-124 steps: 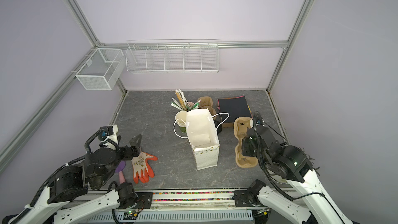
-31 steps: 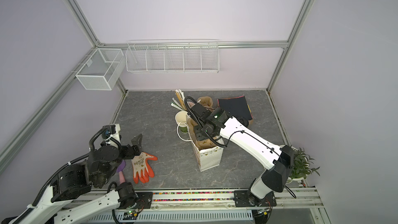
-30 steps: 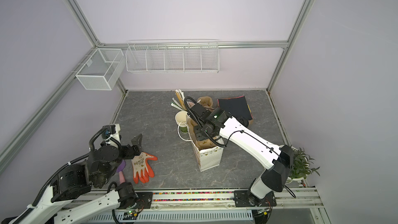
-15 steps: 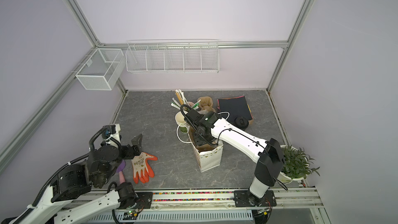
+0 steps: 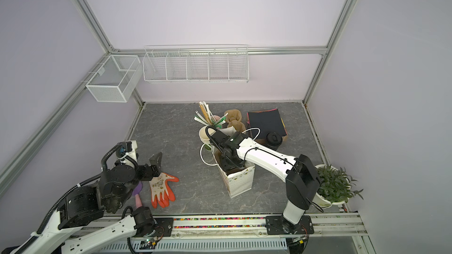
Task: Pack a coffee takeout order
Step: Place the cup tray in the takeout bag.
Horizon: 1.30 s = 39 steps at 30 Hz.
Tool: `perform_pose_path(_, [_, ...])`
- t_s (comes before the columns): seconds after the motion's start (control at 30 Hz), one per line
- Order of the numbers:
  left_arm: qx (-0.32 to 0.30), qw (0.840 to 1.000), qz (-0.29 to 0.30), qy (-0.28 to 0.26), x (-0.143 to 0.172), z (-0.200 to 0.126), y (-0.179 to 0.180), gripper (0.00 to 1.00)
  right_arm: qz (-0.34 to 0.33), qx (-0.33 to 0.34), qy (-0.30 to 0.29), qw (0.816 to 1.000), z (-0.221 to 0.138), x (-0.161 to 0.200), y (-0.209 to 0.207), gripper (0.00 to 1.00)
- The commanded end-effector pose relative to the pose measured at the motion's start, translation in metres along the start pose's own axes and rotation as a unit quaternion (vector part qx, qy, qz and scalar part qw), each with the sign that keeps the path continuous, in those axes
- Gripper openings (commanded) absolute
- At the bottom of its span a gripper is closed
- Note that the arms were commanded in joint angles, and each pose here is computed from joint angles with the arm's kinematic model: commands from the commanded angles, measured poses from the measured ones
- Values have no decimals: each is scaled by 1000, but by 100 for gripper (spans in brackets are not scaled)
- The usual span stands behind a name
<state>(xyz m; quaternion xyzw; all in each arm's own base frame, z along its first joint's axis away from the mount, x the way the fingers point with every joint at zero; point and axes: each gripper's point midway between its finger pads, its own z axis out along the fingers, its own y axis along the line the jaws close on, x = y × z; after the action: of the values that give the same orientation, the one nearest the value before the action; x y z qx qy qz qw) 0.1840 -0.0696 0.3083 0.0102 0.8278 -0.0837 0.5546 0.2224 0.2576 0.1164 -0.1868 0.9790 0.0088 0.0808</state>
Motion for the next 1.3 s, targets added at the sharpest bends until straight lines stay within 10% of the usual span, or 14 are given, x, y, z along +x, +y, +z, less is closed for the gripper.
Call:
perform_pose_path(0.0, [-11,1000,18,10,7,3,3,94,-7,0,15,1000,12,6,3,35])
perform_pose_path(0.7, [-9,999,26,21,10,7,-1,94,-12,-5,-96,995,-74,-36,-8,87])
perform_pose_path(1.27, [3,999,32,32,15,10,-9,94,-11,-40,-206,978,-178,-73,-14,98])
